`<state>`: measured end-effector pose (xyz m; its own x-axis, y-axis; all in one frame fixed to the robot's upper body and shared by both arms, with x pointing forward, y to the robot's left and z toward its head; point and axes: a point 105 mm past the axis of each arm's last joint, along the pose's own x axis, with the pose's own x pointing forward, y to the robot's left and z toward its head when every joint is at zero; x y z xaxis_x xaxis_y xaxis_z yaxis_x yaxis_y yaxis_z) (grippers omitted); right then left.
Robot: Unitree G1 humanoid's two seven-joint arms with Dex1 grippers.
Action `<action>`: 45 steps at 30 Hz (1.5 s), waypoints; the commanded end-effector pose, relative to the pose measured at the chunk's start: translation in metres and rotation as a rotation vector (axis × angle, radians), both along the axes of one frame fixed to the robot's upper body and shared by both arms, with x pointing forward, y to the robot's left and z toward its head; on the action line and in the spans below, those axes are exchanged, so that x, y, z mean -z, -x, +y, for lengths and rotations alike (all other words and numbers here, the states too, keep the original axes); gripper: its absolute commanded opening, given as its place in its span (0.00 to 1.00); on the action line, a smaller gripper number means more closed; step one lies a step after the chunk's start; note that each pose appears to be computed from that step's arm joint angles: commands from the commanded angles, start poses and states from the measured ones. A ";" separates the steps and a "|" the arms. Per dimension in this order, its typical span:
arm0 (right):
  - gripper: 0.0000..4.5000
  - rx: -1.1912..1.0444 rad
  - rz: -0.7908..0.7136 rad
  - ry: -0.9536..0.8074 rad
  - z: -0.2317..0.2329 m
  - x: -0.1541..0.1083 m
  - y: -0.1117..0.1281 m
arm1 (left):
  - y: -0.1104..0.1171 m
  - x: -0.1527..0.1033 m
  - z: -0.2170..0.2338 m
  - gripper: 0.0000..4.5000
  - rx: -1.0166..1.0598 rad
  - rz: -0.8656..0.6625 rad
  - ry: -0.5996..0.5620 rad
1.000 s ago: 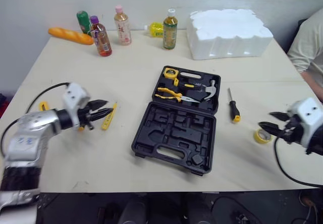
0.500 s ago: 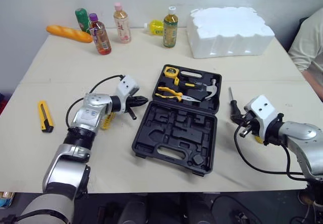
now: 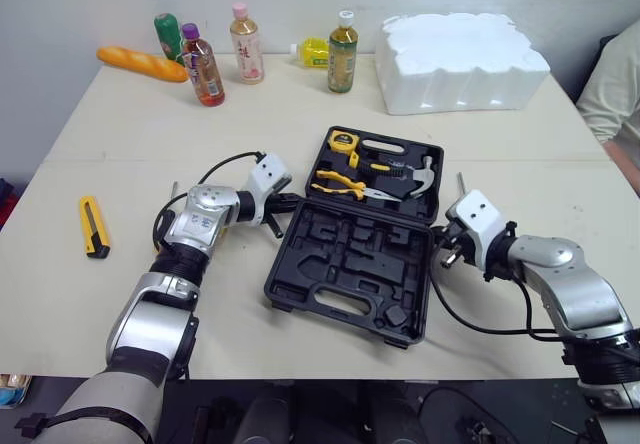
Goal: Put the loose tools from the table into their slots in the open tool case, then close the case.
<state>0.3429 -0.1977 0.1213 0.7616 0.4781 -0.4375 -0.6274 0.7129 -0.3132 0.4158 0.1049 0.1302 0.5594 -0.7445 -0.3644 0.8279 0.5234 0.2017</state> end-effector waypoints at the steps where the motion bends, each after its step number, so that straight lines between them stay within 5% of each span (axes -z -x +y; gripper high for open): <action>1: 0.01 -0.079 -0.042 0.005 0.016 -0.011 -0.004 | 0.005 -0.009 -0.015 0.00 0.062 -0.048 0.029; 13: 0.01 -0.362 -0.058 0.024 0.053 -0.015 0.012 | 0.065 0.008 -0.019 0.00 0.309 0.024 -0.012; 20: 0.01 -0.425 -0.080 0.041 0.069 -0.011 0.018 | 0.103 0.022 -0.002 0.00 0.274 0.109 -0.006; 33: 0.01 -0.262 -0.084 0.157 0.015 -0.016 0.012 | 0.094 0.034 0.056 0.00 -0.062 0.127 0.023; 39: 0.01 -0.153 -0.083 0.092 -0.028 -0.042 0.038 | 0.151 0.003 0.101 0.00 -0.105 0.183 0.293; 43: 0.01 -0.137 -0.067 -0.005 -0.040 -0.057 0.057 | 0.179 -0.008 0.123 0.00 -0.131 0.188 0.370; 45: 0.15 -0.084 -0.008 -0.058 -0.069 -0.062 0.078 | 0.194 -0.008 0.168 0.14 -0.315 0.177 0.403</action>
<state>0.2799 -0.2460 0.1663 0.7037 0.5747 -0.4179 -0.7044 0.6411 -0.3045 0.2329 0.2425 0.1273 0.6500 -0.7281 -0.2175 0.6991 0.6852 -0.2046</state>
